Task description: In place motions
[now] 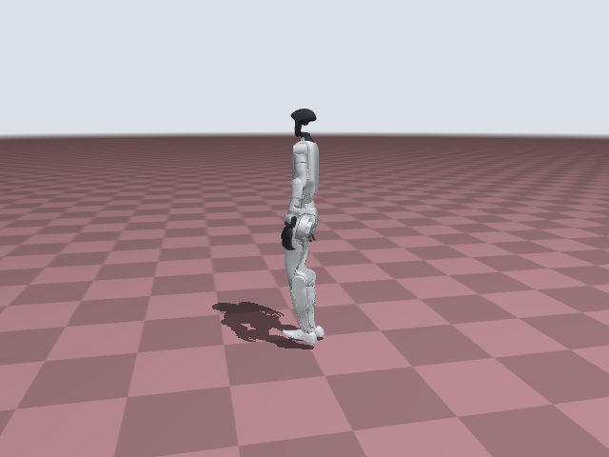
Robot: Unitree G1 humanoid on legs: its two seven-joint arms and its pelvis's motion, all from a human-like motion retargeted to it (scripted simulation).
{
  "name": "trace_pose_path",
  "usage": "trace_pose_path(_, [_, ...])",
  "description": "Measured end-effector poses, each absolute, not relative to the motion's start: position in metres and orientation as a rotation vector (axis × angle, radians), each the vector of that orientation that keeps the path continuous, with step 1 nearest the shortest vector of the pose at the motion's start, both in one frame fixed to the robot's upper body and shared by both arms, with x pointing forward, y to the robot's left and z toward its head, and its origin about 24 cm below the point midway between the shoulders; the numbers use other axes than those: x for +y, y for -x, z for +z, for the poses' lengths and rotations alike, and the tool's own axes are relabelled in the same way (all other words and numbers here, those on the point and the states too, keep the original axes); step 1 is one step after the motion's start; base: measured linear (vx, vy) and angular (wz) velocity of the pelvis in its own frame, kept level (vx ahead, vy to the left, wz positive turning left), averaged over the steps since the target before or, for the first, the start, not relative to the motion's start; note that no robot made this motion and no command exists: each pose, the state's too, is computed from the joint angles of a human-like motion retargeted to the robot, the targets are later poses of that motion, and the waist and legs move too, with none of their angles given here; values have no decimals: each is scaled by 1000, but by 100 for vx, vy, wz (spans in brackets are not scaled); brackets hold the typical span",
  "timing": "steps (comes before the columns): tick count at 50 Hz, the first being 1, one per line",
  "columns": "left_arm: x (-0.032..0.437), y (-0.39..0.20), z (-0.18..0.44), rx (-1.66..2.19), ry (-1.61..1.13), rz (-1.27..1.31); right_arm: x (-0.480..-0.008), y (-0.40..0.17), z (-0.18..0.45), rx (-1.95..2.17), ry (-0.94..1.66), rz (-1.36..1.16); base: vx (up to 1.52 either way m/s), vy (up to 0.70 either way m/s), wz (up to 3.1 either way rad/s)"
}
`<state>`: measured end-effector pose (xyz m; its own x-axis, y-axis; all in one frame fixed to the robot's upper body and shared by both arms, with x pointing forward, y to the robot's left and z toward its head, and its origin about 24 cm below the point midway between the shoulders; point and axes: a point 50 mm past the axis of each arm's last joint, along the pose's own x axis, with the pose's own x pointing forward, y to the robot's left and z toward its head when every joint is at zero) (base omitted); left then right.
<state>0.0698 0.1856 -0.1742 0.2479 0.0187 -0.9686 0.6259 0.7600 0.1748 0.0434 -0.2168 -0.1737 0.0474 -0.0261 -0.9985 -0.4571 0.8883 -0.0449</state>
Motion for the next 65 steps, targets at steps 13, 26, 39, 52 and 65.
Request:
trace_pose_path(13, [176,-54,-179,1359,-554,-422,-218,-82,-169,1393,413,317,-17,4,-86])
trace_pose_path(26, [178,-27,-181,1517,-529,-410,-206,-72,-173,1385,450,337,-2,1,-136])
trace_pose_path(39, [182,-11,-181,1558,-558,-440,-220,-40,-174,1540,396,212,18,-31,-158])
trace_pose_path(52, [194,-31,-179,1482,-496,-483,-217,-27,-175,1538,395,88,29,-28,-118])
trace_pose_path(65, [201,-35,-177,1583,-254,-348,-210,-24,-176,1600,332,177,60,-57,-126])
